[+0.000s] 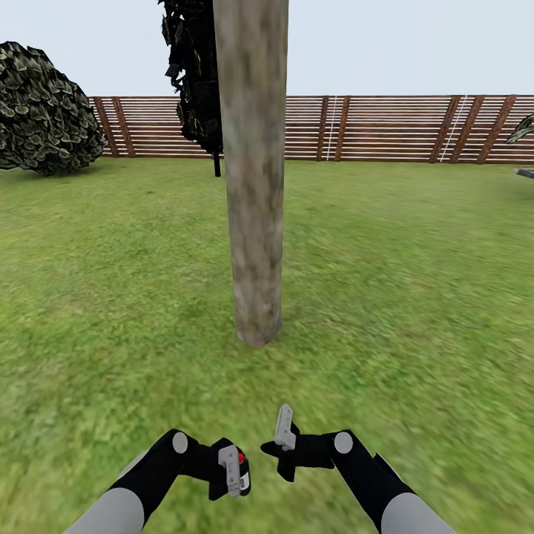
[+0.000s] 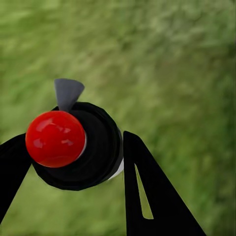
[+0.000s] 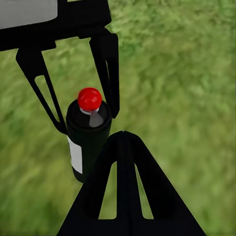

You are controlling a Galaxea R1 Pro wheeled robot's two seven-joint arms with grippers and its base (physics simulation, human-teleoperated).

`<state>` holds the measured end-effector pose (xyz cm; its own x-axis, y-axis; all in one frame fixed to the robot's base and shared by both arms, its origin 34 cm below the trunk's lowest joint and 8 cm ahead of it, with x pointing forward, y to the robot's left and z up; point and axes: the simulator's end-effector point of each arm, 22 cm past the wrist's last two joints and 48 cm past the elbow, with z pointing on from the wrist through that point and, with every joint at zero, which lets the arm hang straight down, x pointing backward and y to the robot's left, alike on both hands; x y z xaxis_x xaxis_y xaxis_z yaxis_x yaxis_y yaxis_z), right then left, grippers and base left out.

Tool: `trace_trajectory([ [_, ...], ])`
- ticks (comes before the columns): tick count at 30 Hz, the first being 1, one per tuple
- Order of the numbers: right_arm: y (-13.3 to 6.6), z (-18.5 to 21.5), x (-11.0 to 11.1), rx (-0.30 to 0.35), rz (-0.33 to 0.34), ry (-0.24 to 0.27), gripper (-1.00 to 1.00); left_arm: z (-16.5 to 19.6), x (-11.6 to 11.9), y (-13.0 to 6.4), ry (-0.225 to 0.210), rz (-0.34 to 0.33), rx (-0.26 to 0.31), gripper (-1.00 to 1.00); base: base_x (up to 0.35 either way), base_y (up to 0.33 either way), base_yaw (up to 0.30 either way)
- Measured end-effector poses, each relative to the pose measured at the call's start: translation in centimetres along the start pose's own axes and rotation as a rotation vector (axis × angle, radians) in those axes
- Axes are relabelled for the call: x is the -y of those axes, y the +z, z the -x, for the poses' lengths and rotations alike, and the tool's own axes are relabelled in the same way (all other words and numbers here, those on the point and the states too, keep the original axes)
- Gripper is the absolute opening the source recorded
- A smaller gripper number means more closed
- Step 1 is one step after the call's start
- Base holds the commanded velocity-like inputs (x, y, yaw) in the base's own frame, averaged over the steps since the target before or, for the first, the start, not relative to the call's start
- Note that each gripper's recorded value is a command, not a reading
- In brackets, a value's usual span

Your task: In the garden, pick up the pesticide atomizer on the floor and spray pesticide onto both trees until each tree trunk is fully covered.

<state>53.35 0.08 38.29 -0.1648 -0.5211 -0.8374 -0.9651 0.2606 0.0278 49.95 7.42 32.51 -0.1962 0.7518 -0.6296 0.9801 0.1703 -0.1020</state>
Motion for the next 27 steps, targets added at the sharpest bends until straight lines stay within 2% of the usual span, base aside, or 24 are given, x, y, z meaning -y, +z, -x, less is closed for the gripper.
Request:
trace_trajectory([
  [27,0.0,0.0,0.0,0.000,0.000,0.001,-1.00,3.0,0.5,1.2,0.012,-0.012,0.046,-1.00,0.000,0.000,0.000],
])
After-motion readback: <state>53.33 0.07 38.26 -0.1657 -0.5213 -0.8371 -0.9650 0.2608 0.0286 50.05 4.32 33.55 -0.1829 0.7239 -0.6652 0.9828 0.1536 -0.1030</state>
